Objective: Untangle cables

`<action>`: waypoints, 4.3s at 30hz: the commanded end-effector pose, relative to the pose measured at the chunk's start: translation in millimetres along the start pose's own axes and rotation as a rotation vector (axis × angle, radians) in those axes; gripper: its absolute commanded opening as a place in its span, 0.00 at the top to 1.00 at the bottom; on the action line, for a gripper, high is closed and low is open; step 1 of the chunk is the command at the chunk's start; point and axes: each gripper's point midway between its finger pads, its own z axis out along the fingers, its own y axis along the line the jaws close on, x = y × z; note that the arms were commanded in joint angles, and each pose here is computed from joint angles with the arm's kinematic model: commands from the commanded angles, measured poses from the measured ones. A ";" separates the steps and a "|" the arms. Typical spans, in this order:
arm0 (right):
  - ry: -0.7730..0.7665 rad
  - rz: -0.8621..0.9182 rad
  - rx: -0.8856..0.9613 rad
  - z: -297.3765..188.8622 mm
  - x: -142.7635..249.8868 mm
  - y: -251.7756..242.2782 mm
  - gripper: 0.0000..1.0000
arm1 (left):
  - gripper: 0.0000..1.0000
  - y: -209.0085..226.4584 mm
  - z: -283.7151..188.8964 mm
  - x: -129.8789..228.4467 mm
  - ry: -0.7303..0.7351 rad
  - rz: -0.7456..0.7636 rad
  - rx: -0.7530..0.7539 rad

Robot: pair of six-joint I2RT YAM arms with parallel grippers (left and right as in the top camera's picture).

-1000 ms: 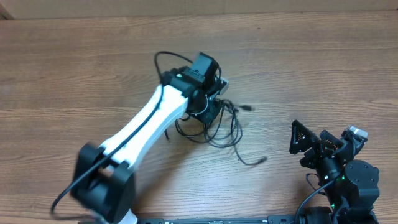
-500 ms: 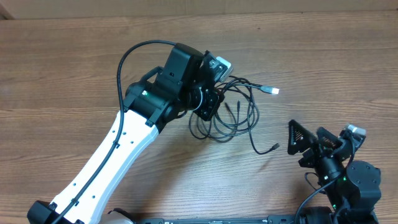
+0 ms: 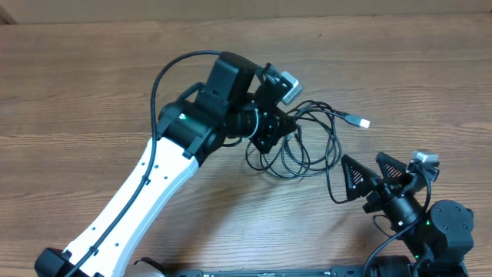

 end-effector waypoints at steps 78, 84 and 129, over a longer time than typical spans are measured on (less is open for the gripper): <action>-0.025 -0.041 -0.149 -6.2 -10.7 30.7 0.96 | 0.84 -32.8 11.4 -14.9 -0.046 0.055 -0.083; -0.025 -0.041 -0.149 -6.2 -10.8 30.8 0.96 | 0.95 -31.0 11.3 -15.1 -0.047 0.055 -0.094; -0.024 -0.042 -0.152 -6.3 -10.6 31.4 0.96 | 0.84 -32.7 40.4 -4.4 0.010 0.063 -0.091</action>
